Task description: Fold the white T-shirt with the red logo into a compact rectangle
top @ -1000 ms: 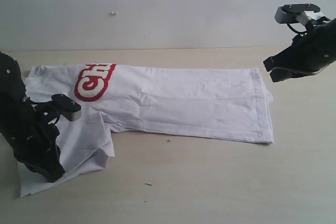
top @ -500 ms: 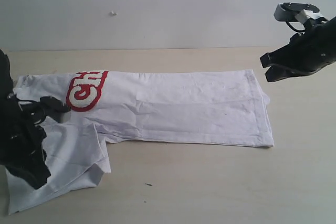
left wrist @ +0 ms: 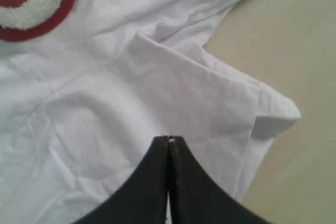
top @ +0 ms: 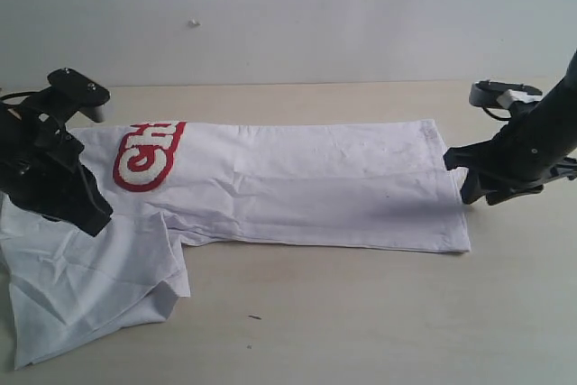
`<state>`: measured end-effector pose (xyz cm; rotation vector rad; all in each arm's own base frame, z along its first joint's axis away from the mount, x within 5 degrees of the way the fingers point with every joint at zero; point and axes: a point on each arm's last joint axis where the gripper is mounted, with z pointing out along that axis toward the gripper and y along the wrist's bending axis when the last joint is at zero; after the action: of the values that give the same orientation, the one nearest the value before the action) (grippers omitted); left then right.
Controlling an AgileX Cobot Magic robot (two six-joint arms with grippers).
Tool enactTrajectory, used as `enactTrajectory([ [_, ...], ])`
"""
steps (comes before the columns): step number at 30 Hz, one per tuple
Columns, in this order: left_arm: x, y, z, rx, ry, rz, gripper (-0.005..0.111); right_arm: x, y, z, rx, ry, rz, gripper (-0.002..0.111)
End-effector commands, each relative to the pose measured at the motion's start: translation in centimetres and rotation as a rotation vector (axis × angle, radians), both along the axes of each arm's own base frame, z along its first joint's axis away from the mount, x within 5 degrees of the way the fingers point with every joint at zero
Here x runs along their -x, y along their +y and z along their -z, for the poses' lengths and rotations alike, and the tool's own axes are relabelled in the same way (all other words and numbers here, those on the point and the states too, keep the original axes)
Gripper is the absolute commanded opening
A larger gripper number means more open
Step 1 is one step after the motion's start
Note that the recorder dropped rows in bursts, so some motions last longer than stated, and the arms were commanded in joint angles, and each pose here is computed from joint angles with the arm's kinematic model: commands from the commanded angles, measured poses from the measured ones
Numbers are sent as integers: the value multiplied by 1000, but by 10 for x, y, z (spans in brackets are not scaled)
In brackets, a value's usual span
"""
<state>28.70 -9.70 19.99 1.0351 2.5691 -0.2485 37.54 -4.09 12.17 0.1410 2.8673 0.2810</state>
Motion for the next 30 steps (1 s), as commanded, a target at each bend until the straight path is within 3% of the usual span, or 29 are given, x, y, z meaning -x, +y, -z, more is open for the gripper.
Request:
enactTrajectory([
  [1, -3, -5, -1, 34, -43, 11, 0, -10, 9, 15, -116, -41, -43, 38],
  [7, -5, -5, -2, 37, -64, 12, 0, -16, 15, 27, -202, 16, -105, 34],
  [12, -5, -5, -2, 37, -66, 11, 0, -25, 18, 9, -239, 3, -161, 1],
  [17, -6, -5, -2, 39, -77, 6, 0, -37, 29, -27, -370, -122, -252, 0],
  [19, -6, -6, -3, 41, -79, 3, 0, -38, 27, -30, -338, -134, -263, 3],
  [23, -6, -6, -3, 41, -79, 7, 0, -37, 3, -30, -43, -103, -200, 37],
  [25, -6, -6, -3, 40, -82, 8, 0, -38, -7, -29, 59, -98, -163, 49],
  [27, -6, -6, -3, 41, -85, 18, 0, -40, -10, -25, 89, -87, -137, 51],
  [30, -7, -6, -3, 46, -90, 12, 0, -50, -4, -18, -9, -96, -127, 51],
])
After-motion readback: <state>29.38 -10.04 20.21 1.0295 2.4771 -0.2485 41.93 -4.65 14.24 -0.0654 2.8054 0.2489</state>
